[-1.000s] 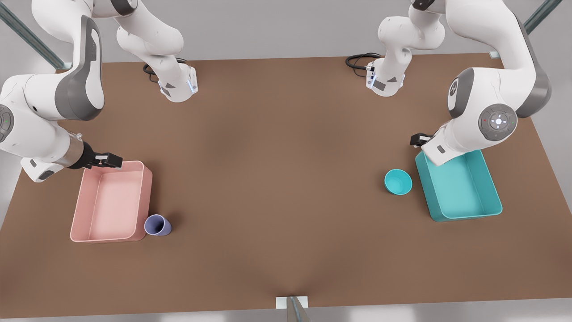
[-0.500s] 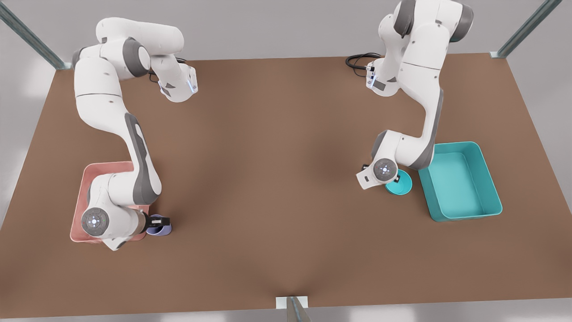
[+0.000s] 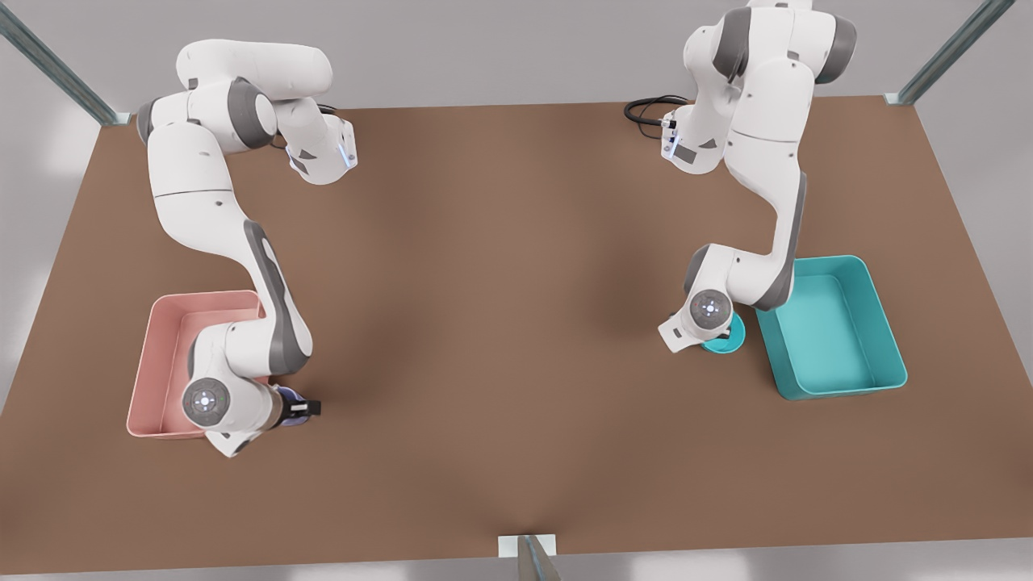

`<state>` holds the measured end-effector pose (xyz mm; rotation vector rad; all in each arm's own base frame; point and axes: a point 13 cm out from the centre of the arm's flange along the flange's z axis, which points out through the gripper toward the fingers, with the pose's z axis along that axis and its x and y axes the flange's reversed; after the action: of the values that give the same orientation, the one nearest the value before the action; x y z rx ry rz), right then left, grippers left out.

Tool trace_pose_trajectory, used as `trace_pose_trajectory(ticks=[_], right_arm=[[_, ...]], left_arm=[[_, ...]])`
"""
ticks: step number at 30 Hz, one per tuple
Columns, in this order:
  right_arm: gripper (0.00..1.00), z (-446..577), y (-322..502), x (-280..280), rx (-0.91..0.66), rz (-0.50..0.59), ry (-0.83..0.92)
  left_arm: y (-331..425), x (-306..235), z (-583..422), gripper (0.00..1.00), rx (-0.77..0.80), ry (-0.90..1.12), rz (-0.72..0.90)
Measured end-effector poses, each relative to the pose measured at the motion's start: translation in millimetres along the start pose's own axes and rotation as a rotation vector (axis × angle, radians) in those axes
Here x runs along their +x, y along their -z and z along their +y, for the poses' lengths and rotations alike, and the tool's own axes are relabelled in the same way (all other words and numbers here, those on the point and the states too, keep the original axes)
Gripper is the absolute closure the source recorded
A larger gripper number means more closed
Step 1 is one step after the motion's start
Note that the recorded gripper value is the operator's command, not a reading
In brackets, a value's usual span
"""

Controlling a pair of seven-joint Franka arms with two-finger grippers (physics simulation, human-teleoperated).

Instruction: Put the bowls and cups in different boxes

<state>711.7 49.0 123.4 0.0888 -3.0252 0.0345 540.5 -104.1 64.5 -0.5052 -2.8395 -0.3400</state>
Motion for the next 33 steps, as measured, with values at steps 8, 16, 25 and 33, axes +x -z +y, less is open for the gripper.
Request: trace_pose_trajectory(ticks=[8,16,25,33], right_arm=[[0.0,-4.5,-9.7,10.8,-0.002,0.02,-0.007],[0.46,-2.5,-25.0,14.7,-0.001,0.041,-0.002],[0.79,-1.2,-24.6,12.2,-0.012,0.037,0.004],[0.79,-29.4,158.7,11.3,-0.01,-0.147,-0.009]], left_arm=[[153.4,-9.0,73.3,0.79,0.013,0.162,-0.128],[69.4,73.5,237.9,0.79,0.016,0.506,0.034],[-32.7,62.1,258.0,0.0,0.05,0.605,0.015],[230.7,22.0,192.1,0.0,0.163,0.436,-0.254]])
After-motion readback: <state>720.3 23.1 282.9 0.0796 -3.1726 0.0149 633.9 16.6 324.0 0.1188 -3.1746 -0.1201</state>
